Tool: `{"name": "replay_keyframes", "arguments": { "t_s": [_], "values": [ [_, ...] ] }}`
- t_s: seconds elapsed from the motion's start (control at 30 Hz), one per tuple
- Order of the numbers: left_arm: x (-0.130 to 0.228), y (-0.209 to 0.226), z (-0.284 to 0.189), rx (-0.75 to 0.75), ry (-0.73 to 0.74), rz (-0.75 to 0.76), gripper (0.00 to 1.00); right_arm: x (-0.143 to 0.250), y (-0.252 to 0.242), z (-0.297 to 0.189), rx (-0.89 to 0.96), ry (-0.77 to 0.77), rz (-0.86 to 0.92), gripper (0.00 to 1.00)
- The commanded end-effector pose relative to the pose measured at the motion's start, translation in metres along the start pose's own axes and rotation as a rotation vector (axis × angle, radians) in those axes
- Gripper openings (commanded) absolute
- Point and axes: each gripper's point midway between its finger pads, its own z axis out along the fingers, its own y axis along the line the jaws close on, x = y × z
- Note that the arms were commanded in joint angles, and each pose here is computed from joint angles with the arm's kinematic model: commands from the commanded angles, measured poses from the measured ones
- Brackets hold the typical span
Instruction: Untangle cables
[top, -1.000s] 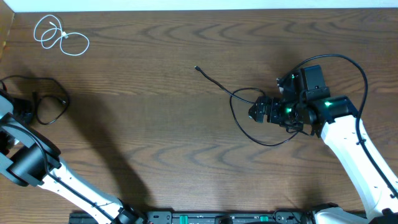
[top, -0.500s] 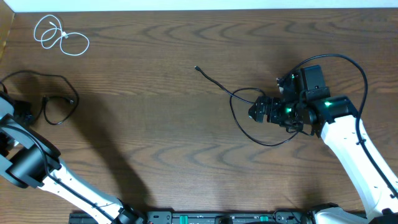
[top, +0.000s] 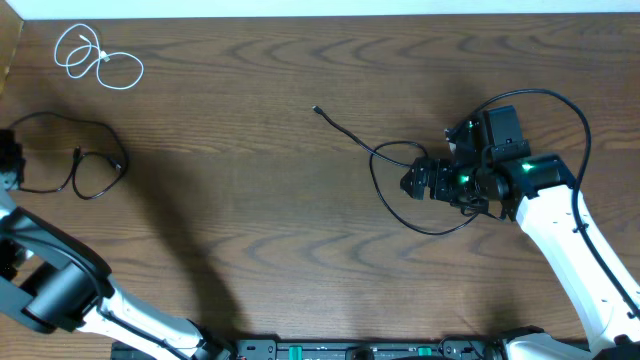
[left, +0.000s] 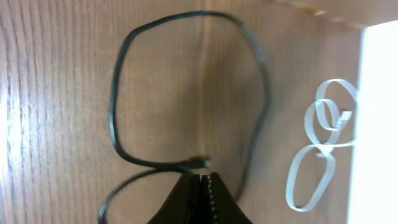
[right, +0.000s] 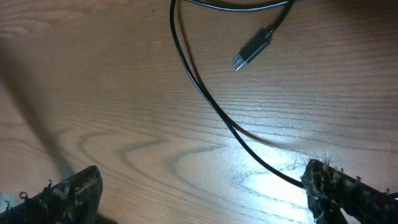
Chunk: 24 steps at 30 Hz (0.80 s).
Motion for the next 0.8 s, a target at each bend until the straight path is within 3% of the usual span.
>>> {"name": "replay_keyframes", "arguments": {
  "t_s": [0.0,0.07,0.1,0.2,0.3,0.33,0.77],
  "values": [
    [0.009,0.009,0.004,-0.024,0.047,-0.041,0.07,-0.001,0.002,-0.001,-0.002,-0.002,0.004,0.99],
    [0.012,0.018,0.008,-0.062,0.054,-0.029,0.08,-0.001,0.002,-0.001,-0.002,-0.001,0.005,0.99],
    [0.013,0.024,0.01,-0.091,0.052,-0.02,0.14,0.0,0.002,-0.001,-0.001,-0.001,0.005,0.99],
    [0.017,0.037,0.02,-0.141,0.06,0.048,0.49,0.0,0.002,-0.001,-0.001,0.0,0.005,0.99],
    [0.022,0.046,0.036,-0.164,0.089,0.105,0.72,-0.001,0.002,-0.001,0.0,-0.003,0.004,0.99],
    [0.023,0.048,0.04,-0.168,0.095,0.117,0.75,-0.001,0.001,-0.001,0.006,-0.006,0.004,0.99],
    [0.024,0.085,0.085,-0.288,0.072,0.128,0.8,-0.009,-0.003,-0.001,0.034,-0.04,-0.002,0.99]
  ]
}}
